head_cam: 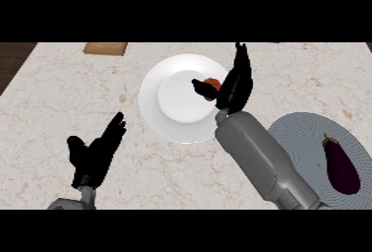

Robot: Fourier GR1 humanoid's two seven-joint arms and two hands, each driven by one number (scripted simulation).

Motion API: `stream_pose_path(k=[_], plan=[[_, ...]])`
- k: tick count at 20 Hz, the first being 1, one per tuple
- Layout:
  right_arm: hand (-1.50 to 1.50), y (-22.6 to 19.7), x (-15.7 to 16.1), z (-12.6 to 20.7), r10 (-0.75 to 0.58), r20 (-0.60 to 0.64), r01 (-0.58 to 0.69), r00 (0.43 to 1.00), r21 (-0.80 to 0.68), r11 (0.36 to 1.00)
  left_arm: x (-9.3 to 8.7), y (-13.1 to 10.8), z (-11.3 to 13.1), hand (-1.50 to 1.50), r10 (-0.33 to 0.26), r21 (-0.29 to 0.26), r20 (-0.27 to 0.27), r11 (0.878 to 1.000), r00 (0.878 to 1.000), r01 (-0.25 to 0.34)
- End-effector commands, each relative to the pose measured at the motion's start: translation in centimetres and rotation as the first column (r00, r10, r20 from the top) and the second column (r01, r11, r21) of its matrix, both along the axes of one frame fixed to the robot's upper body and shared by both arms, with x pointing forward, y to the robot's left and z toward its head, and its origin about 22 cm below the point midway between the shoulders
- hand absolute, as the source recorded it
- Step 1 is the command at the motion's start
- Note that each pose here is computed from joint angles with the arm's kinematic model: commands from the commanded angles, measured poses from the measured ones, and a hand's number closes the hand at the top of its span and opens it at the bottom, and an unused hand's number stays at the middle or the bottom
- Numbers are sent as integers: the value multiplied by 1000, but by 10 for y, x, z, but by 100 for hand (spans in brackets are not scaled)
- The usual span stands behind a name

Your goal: Pick the bell pepper from the placemat and place it in the plate

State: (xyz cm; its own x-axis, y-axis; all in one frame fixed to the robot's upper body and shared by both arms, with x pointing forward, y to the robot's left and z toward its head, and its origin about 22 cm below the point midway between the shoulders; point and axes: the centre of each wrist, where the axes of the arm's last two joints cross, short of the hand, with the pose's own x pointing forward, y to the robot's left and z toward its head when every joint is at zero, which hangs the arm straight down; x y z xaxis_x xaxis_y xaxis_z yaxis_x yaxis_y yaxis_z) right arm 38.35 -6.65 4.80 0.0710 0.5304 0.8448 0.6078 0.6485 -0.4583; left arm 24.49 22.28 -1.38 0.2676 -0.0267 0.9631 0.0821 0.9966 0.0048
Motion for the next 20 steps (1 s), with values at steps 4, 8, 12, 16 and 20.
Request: stream_pose_path(k=[4, 8, 12, 16, 20], plan=[[-150, -6, -27, -11, 1, 91, -19, 996, 195, 981, -12, 4, -22, 0, 52, 12, -88, 999, 995, -51], [-150, -10, -44, 0, 152, 98, -175, 983, 287, 942, -22, 27, -19, 0, 64, 13, -99, 998, 993, -63], [-150, -14, -83, -35, 237, 84, -251, 968, 292, 923, -12, 8, -20, 0, 71, 0, -97, 997, 993, -71], [-150, -35, -103, -34, 334, 59, -338, 941, 270, 902, -6, 27, -22, 0, 88, 9, -108, 996, 990, -87], [-150, -33, -141, -54, 331, -9, -320, 943, 231, 919, -10, 25, -21, 0, 89, 16, -128, 996, 988, -88]])
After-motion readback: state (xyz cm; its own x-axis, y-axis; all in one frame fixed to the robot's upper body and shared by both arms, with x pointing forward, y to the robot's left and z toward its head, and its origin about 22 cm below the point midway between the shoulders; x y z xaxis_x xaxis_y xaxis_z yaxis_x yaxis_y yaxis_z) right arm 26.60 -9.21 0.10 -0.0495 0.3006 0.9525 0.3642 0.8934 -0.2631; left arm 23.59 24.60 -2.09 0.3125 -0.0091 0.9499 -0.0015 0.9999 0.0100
